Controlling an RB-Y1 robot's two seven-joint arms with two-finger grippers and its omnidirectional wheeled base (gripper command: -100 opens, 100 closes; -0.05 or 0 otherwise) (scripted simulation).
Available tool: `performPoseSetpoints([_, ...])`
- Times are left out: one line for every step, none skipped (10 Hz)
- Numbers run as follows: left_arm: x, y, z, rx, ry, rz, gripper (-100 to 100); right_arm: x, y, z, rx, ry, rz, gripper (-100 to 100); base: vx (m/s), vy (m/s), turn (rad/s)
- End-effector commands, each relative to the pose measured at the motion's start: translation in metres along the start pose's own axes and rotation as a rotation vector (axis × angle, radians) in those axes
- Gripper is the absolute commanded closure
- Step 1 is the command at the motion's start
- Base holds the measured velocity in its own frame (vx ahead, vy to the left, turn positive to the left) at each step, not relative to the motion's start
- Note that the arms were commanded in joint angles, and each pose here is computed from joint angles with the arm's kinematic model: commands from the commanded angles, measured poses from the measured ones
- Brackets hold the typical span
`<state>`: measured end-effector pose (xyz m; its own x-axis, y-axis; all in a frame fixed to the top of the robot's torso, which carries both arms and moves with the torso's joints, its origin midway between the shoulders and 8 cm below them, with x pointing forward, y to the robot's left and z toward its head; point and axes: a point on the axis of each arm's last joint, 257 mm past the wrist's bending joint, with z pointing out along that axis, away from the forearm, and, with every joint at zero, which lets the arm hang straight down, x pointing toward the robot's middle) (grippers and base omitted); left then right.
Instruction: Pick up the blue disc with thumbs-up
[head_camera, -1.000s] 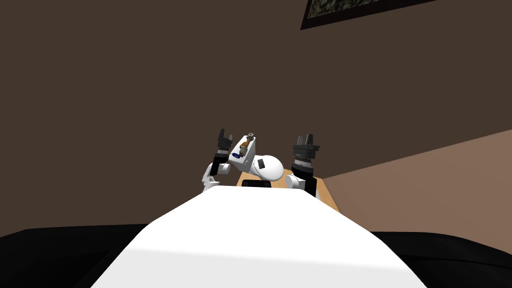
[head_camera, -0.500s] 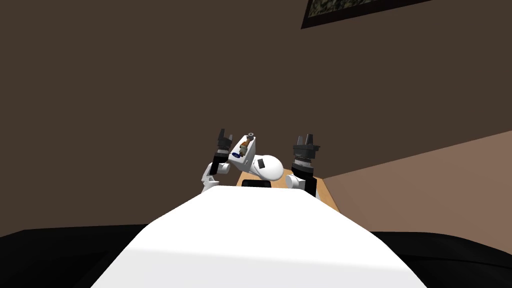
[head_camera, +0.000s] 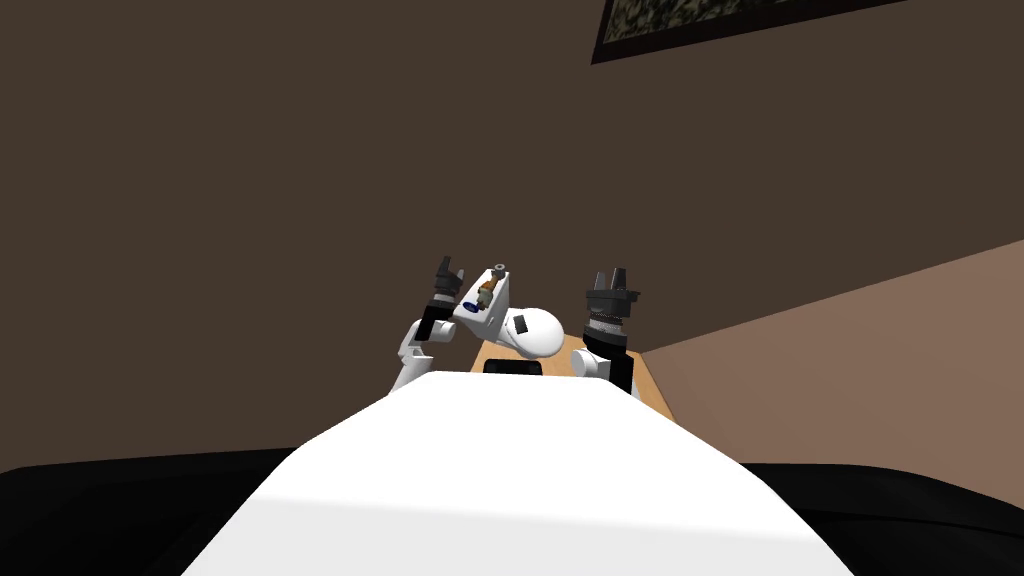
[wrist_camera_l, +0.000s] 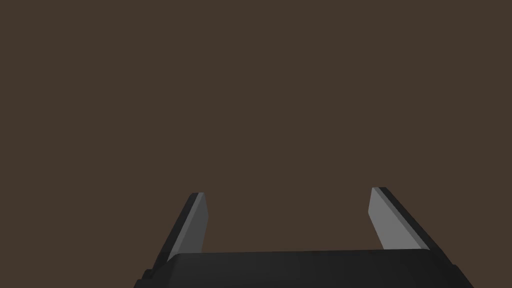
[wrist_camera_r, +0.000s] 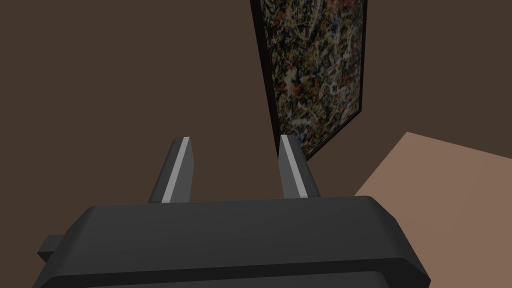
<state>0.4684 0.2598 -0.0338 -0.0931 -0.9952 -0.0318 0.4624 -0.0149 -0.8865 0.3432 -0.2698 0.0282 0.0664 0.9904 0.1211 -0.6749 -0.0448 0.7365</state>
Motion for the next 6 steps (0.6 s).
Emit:
performPoseSetpoints([-0.010,0.013,0.007,-0.047,-0.003,0.016,-100,0.000,0.000,0.000,0.000,0.000,0.000,0,-0.057,-0.025,-0.042])
performPoseSetpoints([-0.011,0.017,0.007,-0.065,-0.006,0.016,-100,0.000,0.000,0.000,0.000,0.000,0.000,0,-0.042,-0.024,-0.010])
performPoseSetpoints([-0.020,0.023,0.012,-0.092,-0.008,0.029,-100,0.000,0.000,0.000,0.000,0.000,0.000,0,-0.040,-0.033,-0.021])
performPoseSetpoints([-0.021,0.028,0.011,-0.110,-0.012,0.030,-100,0.000,0.000,0.000,0.000,0.000,0.000,0,-0.031,-0.029,-0.011])
performPoseSetpoints([-0.030,0.033,0.017,-0.134,-0.014,0.046,-100,0.000,0.000,0.000,0.000,0.000,0.000,0,-0.032,-0.034,-0.026])
performPoseSetpoints([-0.031,0.039,0.016,-0.158,-0.019,0.046,-100,0.000,0.000,0.000,0.000,0.000,0.000,0,-0.030,-0.025,-0.012])
